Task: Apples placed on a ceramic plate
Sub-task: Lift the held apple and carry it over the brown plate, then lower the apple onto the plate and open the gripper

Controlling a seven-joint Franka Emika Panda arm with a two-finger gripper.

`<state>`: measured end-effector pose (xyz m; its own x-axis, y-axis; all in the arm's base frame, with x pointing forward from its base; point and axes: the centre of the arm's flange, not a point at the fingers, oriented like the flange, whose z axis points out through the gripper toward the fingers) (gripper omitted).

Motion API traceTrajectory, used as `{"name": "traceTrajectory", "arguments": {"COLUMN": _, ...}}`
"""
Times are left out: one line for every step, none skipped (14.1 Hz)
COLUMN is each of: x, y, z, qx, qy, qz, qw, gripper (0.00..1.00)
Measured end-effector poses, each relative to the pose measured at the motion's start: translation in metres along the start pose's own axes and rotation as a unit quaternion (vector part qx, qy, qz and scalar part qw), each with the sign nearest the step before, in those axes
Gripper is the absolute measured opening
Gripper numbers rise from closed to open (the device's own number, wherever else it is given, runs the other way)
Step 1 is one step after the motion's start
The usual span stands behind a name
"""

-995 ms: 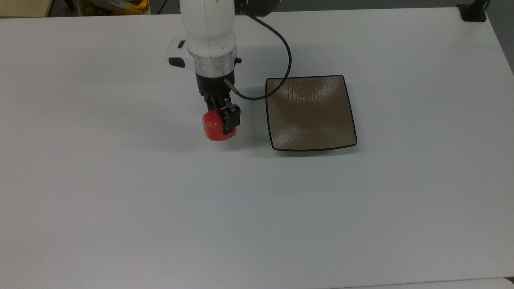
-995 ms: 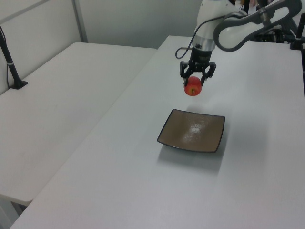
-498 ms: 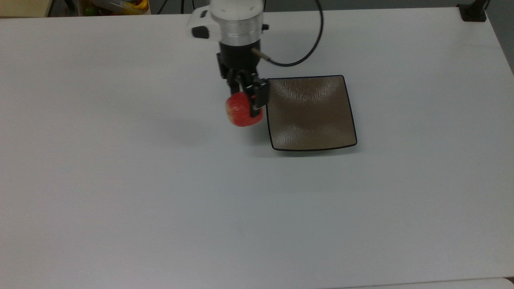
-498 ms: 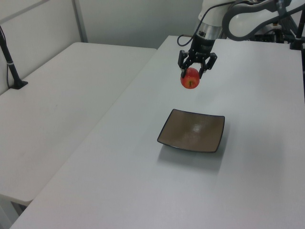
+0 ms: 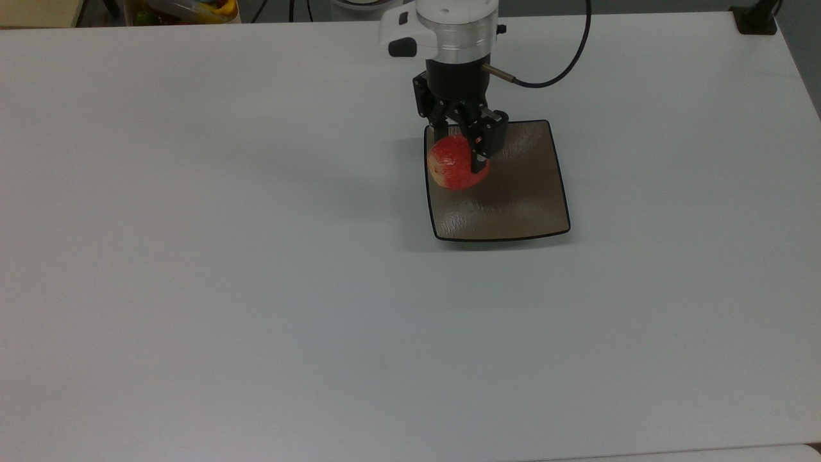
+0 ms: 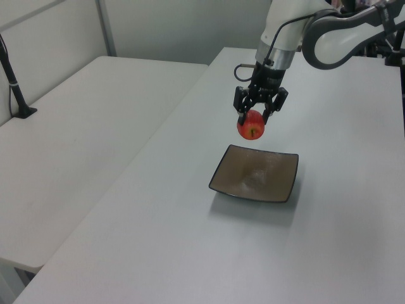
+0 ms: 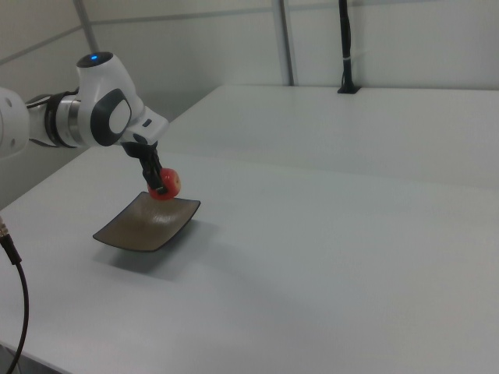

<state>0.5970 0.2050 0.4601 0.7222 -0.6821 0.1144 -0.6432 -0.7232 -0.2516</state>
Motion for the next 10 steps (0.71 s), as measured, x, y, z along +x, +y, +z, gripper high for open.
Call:
{"name": "traceTrajectory", "arguments": {"x": -0.006, "y": -0.003, "z": 0.004, "qx": -0.002, "qy": -0.003, "qz": -0.005, "qw": 1.0, "gripper": 0.7}}
{"name": "traceTrajectory", "arguments": {"x": -0.013, "y": -0.006, "z": 0.01, "qx": -0.005, "qy": -0.008, "qz": -0.011, "qw": 0.9999, "gripper": 0.7}}
{"name": "traceTrajectory", "arguments": {"x": -0.018, "y": -0.008, "z": 0.015, "qx": -0.008, "qy": -0.011, "qz": -0.015, "qw": 0.9998, "gripper": 0.7}}
{"name": "traceTrajectory", "arguments": {"x": -0.025, "y": -0.01, "z": 0.023, "qx": -0.012, "qy": -0.016, "qz": -0.02, "qw": 0.9996, "gripper": 0.7}}
{"name": "traceTrajectory", "arguments": {"x": -0.029, "y": -0.011, "z": 0.028, "qx": -0.015, "qy": -0.019, "qz": -0.023, "qw": 0.9994, "gripper": 0.7}}
{"name": "traceTrajectory", "arguments": {"x": -0.033, "y": -0.012, "z": 0.032, "qx": -0.017, "qy": -0.022, "qz": -0.026, "qw": 0.9993, "gripper": 0.71}}
{"name": "traceTrajectory", "arguments": {"x": -0.035, "y": -0.013, "z": 0.036, "qx": -0.019, "qy": -0.024, "qz": -0.028, "qw": 0.9991, "gripper": 0.76}}
{"name": "traceTrajectory", "arguments": {"x": -0.036, "y": -0.013, "z": 0.037, "qx": -0.02, "qy": -0.025, "qz": -0.029, "qw": 0.9991, "gripper": 0.85}}
{"name": "traceTrajectory", "arguments": {"x": -0.036, "y": -0.013, "z": 0.037, "qx": -0.021, "qy": -0.024, "qz": -0.029, "qw": 0.9991, "gripper": 0.95}}
{"name": "traceTrajectory", "arguments": {"x": -0.036, "y": -0.013, "z": 0.037, "qx": -0.021, "qy": -0.024, "qz": -0.03, "qw": 0.9991, "gripper": 0.99}}
